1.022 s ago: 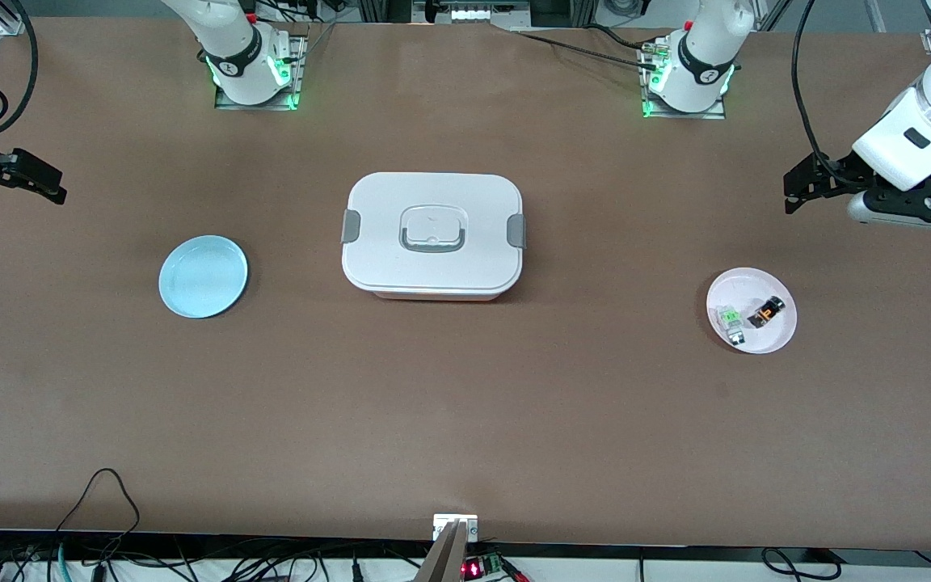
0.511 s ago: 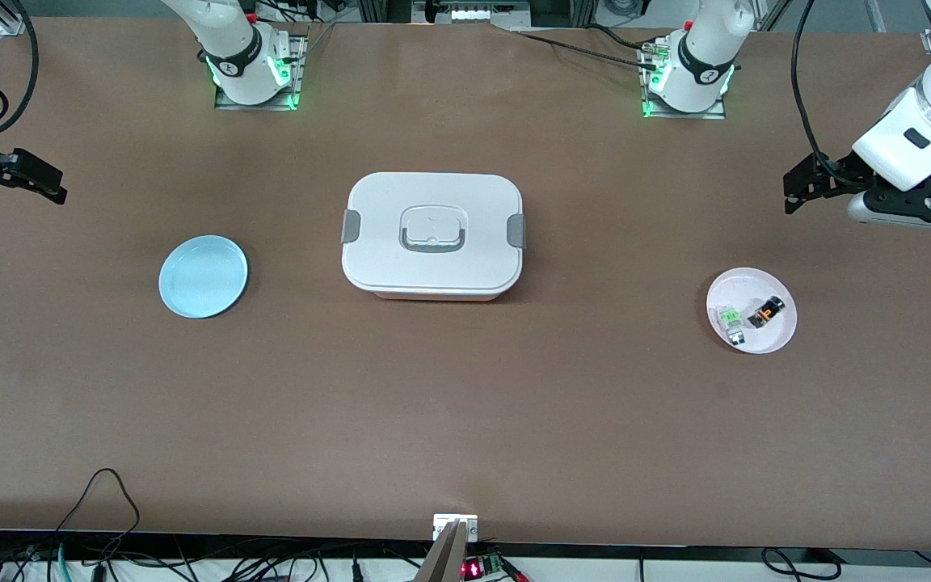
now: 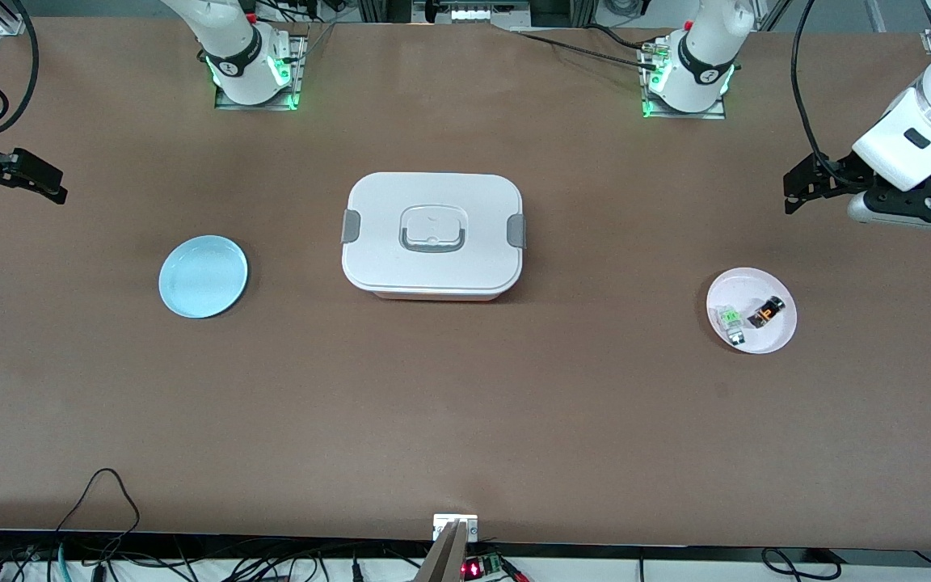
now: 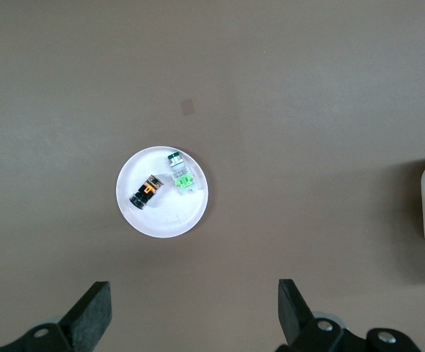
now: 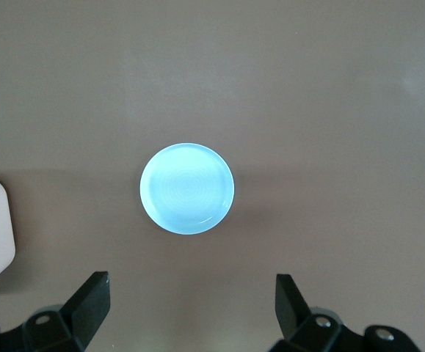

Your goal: Transfer orange switch to right arm and place

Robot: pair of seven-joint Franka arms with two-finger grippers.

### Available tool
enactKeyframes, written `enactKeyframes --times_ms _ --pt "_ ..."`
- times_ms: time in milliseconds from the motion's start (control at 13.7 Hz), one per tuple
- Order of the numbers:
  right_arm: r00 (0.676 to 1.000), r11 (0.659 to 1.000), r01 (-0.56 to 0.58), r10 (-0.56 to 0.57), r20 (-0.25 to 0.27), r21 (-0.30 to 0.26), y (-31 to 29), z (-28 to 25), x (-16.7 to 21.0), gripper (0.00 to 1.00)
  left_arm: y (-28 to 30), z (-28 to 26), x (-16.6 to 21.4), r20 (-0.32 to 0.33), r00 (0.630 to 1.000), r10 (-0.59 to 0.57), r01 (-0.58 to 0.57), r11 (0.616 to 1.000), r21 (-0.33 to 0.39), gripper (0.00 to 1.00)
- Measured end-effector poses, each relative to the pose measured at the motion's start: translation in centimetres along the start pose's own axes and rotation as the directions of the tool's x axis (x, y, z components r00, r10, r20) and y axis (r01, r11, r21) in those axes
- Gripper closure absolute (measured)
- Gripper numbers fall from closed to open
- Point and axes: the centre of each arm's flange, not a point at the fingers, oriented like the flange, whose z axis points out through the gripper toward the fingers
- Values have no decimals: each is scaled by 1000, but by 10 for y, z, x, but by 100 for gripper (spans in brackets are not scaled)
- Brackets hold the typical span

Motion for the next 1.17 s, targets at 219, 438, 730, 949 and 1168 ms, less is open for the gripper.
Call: enactKeyframes --times_ms 219,438,730,949,1168 --pt "1000 1000 -1 1 7 0 0 1 -1 0 0 0 0 0 1000 0 0 1000 0 0" --pt "1000 1000 -3 3 8 0 2 1 -1 0 0 2 -2 18 1000 0 0 1000 -1 0" --pt "1000 1000 -3 3 11 0 1 2 0 0 0 6 -7 65 998 0 0 1000 -2 0" --pt "1000 1000 -2 2 15 0 1 5 1 0 0 6 -7 68 998 0 0 1000 -2 0" --pt "1000 1000 -2 2 17 0 1 6 2 0 -6 19 -3 94 996 -12 12 1000 -2 0"
